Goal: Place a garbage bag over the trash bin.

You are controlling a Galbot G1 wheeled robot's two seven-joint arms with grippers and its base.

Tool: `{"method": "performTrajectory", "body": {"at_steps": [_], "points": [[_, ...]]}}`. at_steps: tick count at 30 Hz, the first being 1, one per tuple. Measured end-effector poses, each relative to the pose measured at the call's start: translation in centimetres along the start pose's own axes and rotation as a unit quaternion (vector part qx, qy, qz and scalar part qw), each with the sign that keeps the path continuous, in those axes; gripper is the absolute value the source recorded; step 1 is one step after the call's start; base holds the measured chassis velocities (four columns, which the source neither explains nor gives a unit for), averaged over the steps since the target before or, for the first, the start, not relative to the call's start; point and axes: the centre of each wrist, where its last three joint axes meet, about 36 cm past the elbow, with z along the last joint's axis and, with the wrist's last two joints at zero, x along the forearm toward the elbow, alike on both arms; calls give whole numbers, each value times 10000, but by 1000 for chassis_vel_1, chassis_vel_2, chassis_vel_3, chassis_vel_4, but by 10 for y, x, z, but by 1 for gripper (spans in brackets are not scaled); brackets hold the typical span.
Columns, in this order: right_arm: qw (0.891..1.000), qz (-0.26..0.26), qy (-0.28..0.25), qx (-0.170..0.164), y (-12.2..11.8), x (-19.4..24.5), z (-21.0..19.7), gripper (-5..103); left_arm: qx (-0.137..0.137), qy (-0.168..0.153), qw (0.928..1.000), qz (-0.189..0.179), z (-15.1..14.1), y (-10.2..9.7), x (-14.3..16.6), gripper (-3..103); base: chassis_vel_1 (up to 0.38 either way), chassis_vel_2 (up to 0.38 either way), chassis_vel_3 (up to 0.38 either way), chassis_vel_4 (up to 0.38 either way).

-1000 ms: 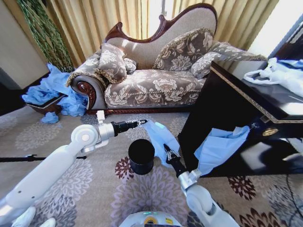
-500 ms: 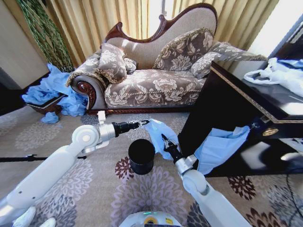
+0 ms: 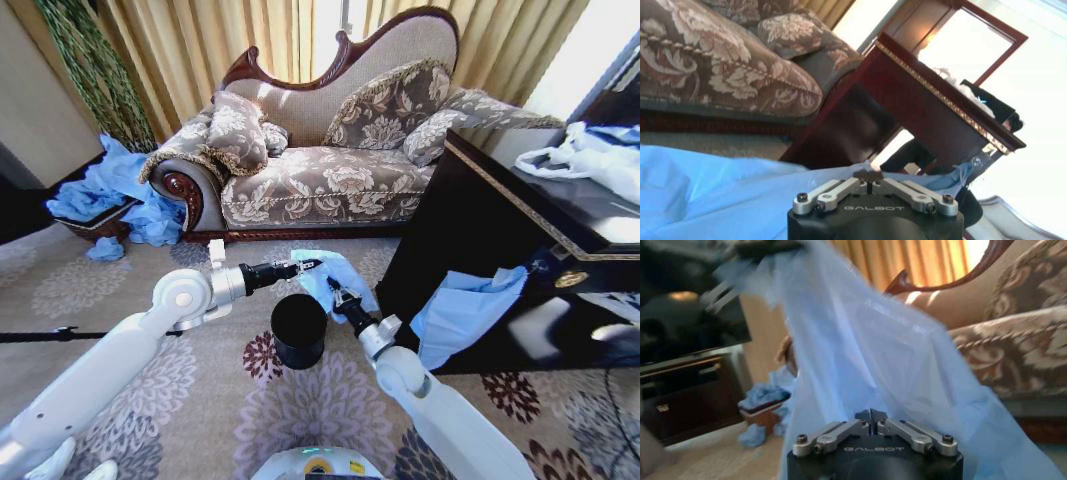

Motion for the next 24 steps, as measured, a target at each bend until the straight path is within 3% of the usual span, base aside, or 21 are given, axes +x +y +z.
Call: {"method": "performTrajectory", "body": {"at_steps": [6, 13, 24], "points": [[9999, -113, -20, 4, 6, -4, -2, 0, -98, -126, 9999, 13, -12, -6, 6, 0, 0, 0, 0, 0], [9991, 16, -220, 376, -35, -34, -24, 0, -138, -27, 9998, 118, -10, -21, 11, 0, 0, 0, 0, 0], [9993, -259, -152, 230, -10, -56, -7, 0, 99, 17, 9998, 175, 8, -20, 4, 0, 0, 0, 0, 0]]}}
